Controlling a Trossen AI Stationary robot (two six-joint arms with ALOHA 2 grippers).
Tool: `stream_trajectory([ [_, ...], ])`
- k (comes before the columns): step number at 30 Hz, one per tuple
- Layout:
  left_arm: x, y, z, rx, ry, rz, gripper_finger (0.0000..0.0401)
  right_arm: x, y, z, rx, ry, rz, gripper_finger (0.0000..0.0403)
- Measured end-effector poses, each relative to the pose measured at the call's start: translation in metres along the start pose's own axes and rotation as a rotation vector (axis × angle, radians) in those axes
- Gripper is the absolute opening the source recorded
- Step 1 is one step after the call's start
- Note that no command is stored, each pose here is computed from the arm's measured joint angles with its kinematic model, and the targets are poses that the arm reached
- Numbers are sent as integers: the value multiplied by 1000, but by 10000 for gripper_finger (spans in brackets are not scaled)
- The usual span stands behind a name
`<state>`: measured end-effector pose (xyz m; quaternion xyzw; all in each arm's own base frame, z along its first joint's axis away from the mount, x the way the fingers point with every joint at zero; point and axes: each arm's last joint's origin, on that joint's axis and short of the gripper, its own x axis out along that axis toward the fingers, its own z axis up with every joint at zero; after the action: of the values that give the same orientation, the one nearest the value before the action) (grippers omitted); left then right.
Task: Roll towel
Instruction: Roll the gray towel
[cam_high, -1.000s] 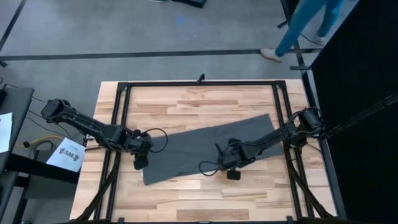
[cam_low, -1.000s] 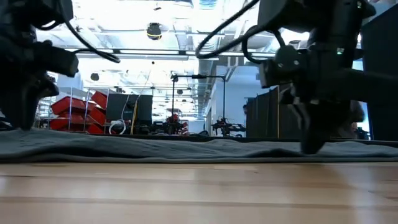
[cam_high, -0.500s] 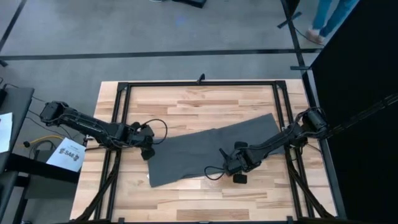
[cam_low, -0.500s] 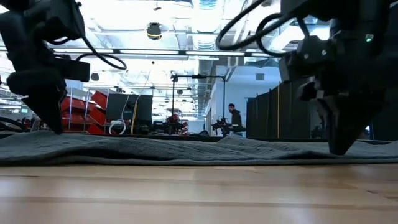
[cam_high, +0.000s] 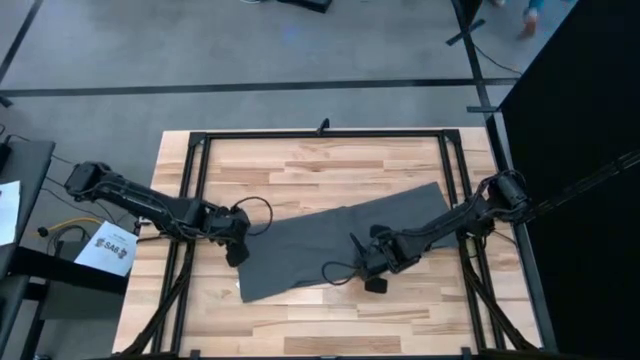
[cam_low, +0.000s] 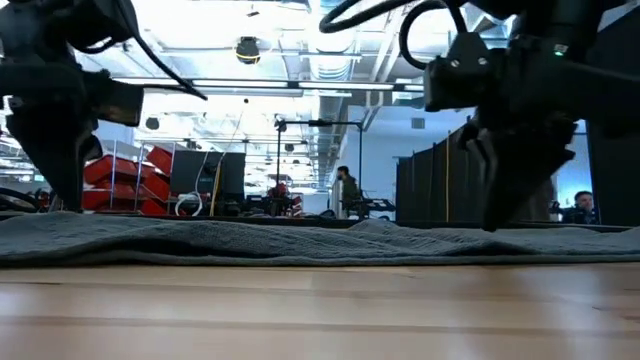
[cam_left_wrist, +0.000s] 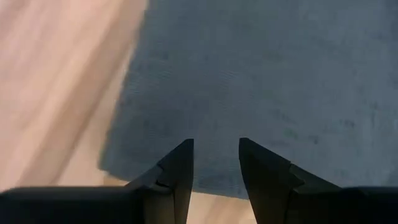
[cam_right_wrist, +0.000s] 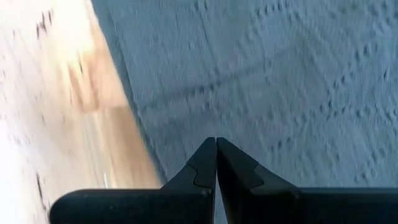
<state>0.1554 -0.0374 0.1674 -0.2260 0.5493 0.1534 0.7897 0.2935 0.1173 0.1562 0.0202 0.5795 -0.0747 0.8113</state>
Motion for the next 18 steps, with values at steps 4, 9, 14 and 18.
stream_trajectory([
  [4, 12, 7, -3, -103, 25, 104, 114, 0, 1, 6, -9, -53, 26, 0],
  [9, 28, 24, -6, -231, 77, 219, 114, 0, 1, 10, -21, -85, 39, 0],
  [14, 21, 27, 4, -226, -22, 297, 114, 0, 1, 12, -23, -101, 43, 0],
  [18, 5, 23, 16, -196, -160, 344, 114, 0, 1, 13, -21, -110, 48, 0],
])
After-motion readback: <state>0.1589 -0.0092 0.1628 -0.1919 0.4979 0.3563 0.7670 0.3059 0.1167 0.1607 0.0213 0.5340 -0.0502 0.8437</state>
